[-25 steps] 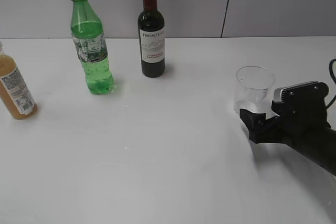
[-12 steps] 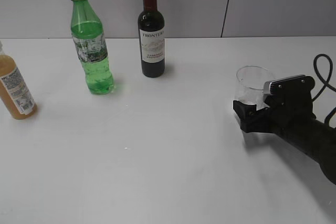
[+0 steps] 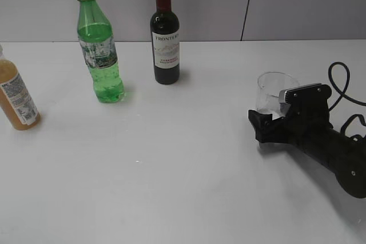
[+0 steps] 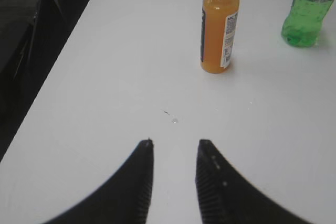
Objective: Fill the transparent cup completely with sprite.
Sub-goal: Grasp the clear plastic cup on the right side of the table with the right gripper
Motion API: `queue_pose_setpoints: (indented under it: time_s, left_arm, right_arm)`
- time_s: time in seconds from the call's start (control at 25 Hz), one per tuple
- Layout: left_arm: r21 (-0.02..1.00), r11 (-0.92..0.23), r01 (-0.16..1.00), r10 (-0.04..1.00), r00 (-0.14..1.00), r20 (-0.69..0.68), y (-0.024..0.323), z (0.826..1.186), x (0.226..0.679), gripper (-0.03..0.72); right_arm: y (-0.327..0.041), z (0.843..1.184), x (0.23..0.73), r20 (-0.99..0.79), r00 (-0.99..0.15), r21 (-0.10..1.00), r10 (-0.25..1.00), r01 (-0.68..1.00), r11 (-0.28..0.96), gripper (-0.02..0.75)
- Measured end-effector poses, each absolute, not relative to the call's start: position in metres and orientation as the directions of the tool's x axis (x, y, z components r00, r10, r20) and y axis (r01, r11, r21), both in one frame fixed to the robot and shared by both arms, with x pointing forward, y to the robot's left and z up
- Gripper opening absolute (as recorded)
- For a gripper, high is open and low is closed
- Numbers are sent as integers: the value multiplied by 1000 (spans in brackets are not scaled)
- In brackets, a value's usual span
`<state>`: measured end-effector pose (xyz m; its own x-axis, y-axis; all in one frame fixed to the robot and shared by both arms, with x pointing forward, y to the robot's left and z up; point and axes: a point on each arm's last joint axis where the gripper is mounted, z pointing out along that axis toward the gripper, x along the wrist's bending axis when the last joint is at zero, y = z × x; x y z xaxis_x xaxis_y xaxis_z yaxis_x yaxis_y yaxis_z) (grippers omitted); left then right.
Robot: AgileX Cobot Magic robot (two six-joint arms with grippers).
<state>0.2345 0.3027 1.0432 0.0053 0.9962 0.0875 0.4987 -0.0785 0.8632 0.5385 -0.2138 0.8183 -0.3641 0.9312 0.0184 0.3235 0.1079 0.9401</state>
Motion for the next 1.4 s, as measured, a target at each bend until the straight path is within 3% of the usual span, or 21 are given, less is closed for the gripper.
queue_pose_setpoints:
  time_s: [0.48,0.96,1.4]
  left_arm:
    - [863,-78,499,996,5,87,303,1043,235,228]
    - [863,-78,499,996,5,87,303,1043,235,228]
    - [863,-78,499,996,5,87,303,1043,235,228]
  right_arm:
    - [-210,816,547,22,-383,947,923,304,104,650]
    - [-210,815,547,23,-383,946,923,306,104,536]
    - [-206,820,546,19,-423,951,906,287,114,515]
